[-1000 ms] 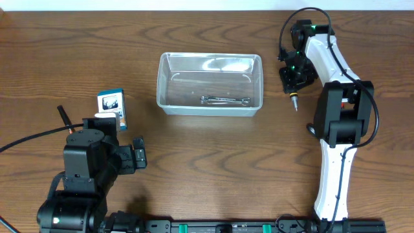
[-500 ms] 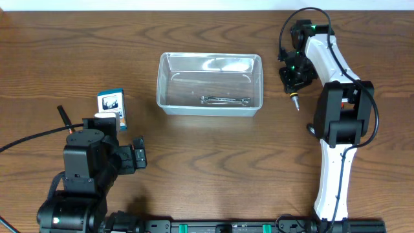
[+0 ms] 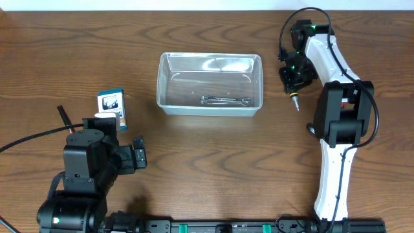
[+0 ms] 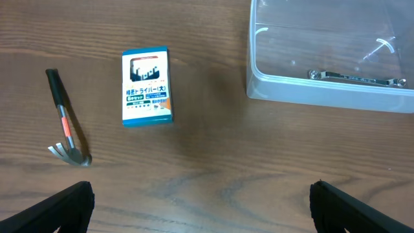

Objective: Pack container
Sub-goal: 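Lower the right gripper onto the yellow-black screwdriver handle and grasp it, then carry the yellow screwdriver with the right gripper into the container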

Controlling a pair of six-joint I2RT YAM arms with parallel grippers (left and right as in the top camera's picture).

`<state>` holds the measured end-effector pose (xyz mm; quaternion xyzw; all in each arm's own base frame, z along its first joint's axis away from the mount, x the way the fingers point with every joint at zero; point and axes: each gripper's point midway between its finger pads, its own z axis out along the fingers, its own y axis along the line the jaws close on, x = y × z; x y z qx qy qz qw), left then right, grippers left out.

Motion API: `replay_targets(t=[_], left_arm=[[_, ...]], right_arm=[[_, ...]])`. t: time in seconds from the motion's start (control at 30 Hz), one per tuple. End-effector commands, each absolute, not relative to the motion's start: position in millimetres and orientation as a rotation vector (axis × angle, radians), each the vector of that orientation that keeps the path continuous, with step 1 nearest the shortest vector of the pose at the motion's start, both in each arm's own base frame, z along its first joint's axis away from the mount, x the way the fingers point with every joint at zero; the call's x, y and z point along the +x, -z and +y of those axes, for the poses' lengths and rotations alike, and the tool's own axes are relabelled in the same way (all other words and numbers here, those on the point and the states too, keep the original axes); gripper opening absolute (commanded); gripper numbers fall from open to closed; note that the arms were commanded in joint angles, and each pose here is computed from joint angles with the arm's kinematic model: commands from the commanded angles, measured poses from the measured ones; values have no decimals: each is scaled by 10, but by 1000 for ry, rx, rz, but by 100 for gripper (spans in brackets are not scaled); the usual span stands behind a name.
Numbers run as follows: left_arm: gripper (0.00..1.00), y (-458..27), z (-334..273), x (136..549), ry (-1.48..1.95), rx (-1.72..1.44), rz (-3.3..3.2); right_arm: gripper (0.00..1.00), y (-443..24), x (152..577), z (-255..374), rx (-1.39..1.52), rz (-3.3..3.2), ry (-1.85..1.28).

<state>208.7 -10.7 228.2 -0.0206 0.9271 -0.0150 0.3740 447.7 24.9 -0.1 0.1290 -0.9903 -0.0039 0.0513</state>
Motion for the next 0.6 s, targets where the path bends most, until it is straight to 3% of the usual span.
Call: replay_targets(t=[0.0,0.17,0.3,0.4,0.57], left_arm=[[98,-2266,-114,2084,43,-42,2379],[98,-2266,-114,2084,43,-42,2379],[98,-2266,-114,2084,43,-42,2379],[98,-2266,-114,2084,43,-42,2379],[98,-2265,-114,2083,43,-42,2380]], right_arm=[[1,-469,4700,268,352,-3151,10],[1,-1663,4992,488,489,-3453,-33],[1,-2501,4971,962,888,-3610,-60],[1,-2702,4706,1541,1418,-3469,-9],[1,-2479,4198,2379,2169,-2934,7]])
